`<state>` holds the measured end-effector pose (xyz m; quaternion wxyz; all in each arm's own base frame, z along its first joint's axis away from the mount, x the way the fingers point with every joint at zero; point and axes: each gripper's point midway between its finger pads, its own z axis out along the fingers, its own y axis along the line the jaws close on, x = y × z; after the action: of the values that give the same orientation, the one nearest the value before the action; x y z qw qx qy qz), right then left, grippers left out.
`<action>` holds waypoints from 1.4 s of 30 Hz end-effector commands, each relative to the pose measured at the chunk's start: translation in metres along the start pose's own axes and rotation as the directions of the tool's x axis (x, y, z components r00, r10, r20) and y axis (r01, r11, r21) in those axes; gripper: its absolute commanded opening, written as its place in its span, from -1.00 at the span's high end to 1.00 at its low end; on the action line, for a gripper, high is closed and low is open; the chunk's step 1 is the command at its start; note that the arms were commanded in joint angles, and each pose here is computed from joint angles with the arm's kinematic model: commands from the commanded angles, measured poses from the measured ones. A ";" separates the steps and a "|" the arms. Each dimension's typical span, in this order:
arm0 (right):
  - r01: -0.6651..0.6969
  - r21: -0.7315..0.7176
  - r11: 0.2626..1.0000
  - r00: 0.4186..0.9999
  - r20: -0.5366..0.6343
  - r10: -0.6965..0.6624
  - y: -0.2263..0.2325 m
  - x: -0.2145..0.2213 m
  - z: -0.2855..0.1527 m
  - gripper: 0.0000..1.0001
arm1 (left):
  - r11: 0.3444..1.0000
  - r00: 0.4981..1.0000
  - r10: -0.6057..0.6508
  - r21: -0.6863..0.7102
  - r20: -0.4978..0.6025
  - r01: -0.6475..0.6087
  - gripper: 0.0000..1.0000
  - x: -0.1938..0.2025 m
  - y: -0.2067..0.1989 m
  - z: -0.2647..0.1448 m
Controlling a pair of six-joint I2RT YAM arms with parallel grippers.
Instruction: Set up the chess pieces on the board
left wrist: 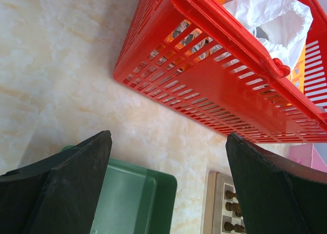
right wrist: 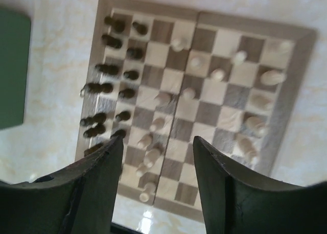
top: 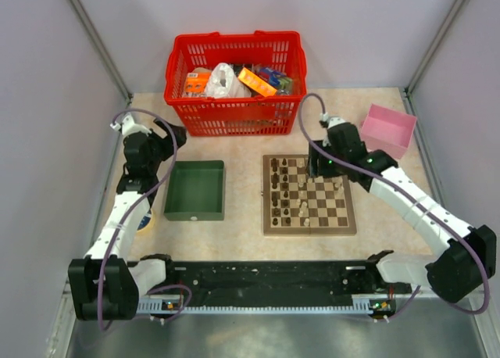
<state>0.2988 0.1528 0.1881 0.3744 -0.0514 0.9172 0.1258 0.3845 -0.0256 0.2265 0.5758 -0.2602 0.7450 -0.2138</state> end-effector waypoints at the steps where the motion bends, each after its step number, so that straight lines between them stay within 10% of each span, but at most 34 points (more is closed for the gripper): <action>1: -0.021 -0.073 0.997 0.993 -0.117 0.012 0.032 0.049 0.009 -0.09 | 0.999 0.998 0.002 0.043 0.067 -0.004 -0.97 -0.018 -0.012 -0.011; 42: 0.073 0.121 0.990 0.983 -0.177 -0.051 0.021 0.043 0.091 0.27 | 0.999 0.992 0.033 -0.022 0.122 -0.031 -0.97 -0.028 0.001 -0.024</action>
<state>0.3060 0.1982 0.0855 0.2732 -0.0756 0.9577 0.0494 0.3666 -0.0107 0.2459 0.6071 -0.2686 0.7244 -0.1859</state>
